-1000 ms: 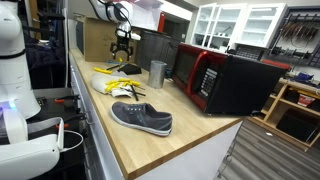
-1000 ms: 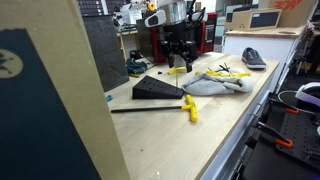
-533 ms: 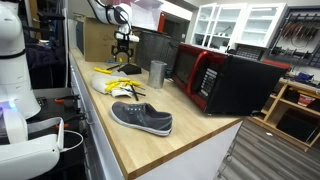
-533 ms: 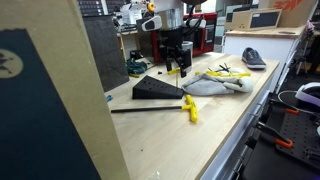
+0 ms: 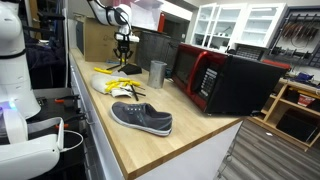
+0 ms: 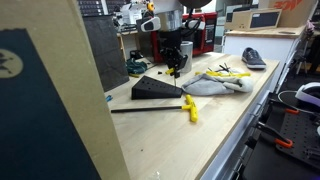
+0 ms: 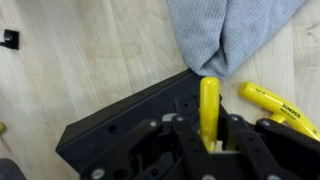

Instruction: Remove the yellow object from the black platform and then put it on the pile of yellow objects on the right

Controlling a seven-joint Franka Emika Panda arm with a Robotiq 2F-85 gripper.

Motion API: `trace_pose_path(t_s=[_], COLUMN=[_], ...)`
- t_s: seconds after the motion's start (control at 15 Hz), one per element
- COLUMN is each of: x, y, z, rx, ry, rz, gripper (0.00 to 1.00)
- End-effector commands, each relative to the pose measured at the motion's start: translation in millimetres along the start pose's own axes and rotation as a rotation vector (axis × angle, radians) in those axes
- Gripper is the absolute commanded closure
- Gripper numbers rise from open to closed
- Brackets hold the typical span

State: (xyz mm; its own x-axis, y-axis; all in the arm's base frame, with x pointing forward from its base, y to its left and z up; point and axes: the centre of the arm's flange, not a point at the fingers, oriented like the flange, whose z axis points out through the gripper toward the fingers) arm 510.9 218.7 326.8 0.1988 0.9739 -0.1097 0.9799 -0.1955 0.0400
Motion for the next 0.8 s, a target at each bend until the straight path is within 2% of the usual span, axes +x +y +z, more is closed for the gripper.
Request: trace_pose_path(t_s=[0.0,0.73], x=[1.5,-1.1], y=[-4.5,-7.7], z=[-4.3,-31.1], rx=[-0.037,-0.089], ry=[0.013,0.080], rz=[0.018,0.022], gripper=[0.99,0.97])
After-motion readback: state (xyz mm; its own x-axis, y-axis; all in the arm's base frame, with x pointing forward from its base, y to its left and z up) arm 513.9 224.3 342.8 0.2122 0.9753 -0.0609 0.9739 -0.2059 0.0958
